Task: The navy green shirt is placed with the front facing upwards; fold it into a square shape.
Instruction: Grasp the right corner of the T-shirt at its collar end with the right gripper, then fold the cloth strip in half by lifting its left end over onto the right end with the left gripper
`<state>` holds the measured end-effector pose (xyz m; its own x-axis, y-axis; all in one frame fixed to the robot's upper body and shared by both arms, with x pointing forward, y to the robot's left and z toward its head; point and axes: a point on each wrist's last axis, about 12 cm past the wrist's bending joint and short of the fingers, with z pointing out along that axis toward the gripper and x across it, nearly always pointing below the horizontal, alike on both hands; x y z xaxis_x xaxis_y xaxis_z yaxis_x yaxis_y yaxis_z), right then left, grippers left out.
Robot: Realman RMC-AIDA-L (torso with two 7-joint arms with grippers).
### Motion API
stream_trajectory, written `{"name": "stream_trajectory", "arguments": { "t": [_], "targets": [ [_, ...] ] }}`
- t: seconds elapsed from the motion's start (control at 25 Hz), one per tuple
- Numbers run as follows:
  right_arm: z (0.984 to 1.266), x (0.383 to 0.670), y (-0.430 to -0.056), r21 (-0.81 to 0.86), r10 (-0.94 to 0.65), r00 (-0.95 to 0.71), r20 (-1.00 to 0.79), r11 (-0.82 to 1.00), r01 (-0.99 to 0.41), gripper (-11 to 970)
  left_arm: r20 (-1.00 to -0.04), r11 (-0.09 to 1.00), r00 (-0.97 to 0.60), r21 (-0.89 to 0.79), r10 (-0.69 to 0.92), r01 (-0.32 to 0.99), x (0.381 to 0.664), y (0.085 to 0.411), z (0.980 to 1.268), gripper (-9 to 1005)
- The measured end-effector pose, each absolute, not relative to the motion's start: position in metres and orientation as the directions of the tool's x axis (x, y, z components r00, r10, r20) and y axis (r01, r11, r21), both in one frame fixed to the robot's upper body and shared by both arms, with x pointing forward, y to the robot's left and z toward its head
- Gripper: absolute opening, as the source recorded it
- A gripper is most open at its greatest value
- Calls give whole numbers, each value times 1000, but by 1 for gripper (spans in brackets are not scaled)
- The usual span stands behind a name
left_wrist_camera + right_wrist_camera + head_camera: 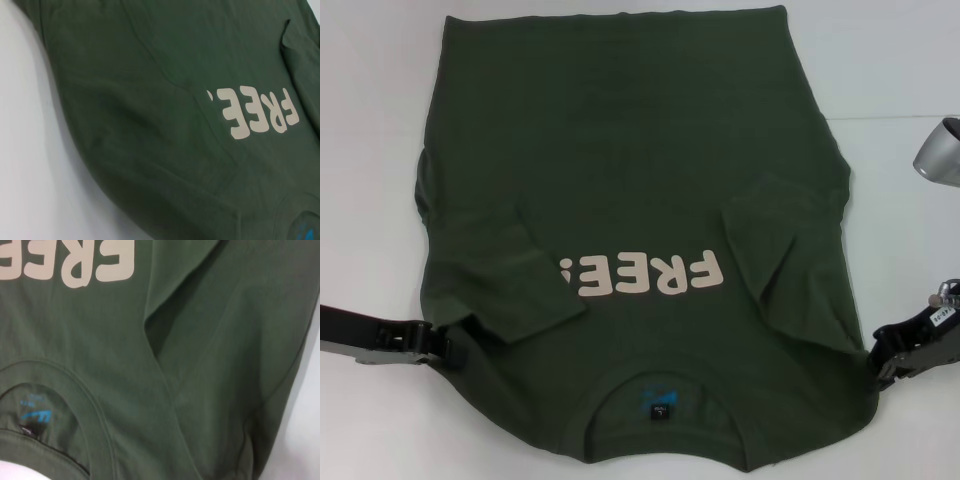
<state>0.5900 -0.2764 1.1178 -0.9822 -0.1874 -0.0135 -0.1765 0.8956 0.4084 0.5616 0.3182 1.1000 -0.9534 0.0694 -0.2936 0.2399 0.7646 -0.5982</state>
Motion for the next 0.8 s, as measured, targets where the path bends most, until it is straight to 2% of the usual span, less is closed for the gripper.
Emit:
{"name": "stream_trajectory", "arguments": {
  "t": [0.28, 0.56, 0.8],
  "targets": [
    [1119, 590, -277, 399, -202, -979, -16, 897, -191, 96, -295, 764, -953, -599, 69, 240, 562, 318, 1100, 68],
    [1125, 590, -278, 417, -215, -976, -46, 883, -214, 36, -306, 760, -950, -603, 61, 243, 562, 319, 1101, 68],
    [1128, 588, -288, 483, -177, -980, -85, 854, -196, 34, -318, 754, -947, -612, 42, 239, 562, 323, 1102, 67]
  ]
}}
